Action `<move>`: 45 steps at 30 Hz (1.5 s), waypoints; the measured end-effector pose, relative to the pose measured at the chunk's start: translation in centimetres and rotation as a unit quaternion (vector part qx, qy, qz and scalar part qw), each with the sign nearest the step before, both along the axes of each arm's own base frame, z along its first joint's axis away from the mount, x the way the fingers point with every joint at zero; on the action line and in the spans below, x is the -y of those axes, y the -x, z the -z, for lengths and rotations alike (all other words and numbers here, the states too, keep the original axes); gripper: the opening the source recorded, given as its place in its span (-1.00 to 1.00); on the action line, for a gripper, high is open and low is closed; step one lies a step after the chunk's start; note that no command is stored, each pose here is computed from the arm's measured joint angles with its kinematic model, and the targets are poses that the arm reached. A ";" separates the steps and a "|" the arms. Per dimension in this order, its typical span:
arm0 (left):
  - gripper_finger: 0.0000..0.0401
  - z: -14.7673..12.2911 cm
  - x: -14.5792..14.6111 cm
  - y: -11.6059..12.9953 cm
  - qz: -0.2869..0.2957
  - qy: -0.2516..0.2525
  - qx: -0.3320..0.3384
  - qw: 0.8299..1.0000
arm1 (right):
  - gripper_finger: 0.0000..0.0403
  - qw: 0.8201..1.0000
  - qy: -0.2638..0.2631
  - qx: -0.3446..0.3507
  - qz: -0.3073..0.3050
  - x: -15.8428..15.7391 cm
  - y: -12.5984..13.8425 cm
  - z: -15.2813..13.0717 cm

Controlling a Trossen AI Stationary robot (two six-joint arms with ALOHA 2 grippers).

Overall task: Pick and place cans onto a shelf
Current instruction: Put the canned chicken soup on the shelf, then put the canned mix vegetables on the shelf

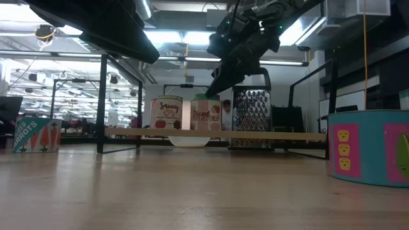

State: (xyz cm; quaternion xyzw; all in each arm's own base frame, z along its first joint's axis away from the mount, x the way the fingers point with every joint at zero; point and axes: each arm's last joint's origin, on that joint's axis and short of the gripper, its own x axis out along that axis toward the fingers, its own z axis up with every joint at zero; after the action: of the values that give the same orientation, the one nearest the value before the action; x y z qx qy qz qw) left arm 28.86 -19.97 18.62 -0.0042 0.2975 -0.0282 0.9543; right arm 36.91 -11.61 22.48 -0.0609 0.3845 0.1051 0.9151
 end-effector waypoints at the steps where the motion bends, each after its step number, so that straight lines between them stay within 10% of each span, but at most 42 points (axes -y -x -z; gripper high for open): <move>1: -0.55 0.0 0.0 0.0 0.000 0.000 0.000 1.000 | -0.66 1.000 0.000 0.000 0.000 0.0 0.0 0.0; 21: -0.55 0.0 0.0 0.0 0.000 0.000 0.000 1.000 | -0.53 1.000 0.002 0.009 0.001 0.2 -0.5 -1.8; 45: -0.55 0.0 -0.1 0.0 -0.010 -0.007 0.005 1.000 | -0.53 0.987 -0.066 -0.141 -0.033 -6.9 3.4 -17.2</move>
State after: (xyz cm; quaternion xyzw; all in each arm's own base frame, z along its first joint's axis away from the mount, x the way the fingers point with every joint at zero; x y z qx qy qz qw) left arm 28.89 -19.89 18.64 -0.0005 0.2929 -0.0167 0.9560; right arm 33.53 -4.76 39.69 0.0024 0.5001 0.1680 0.8495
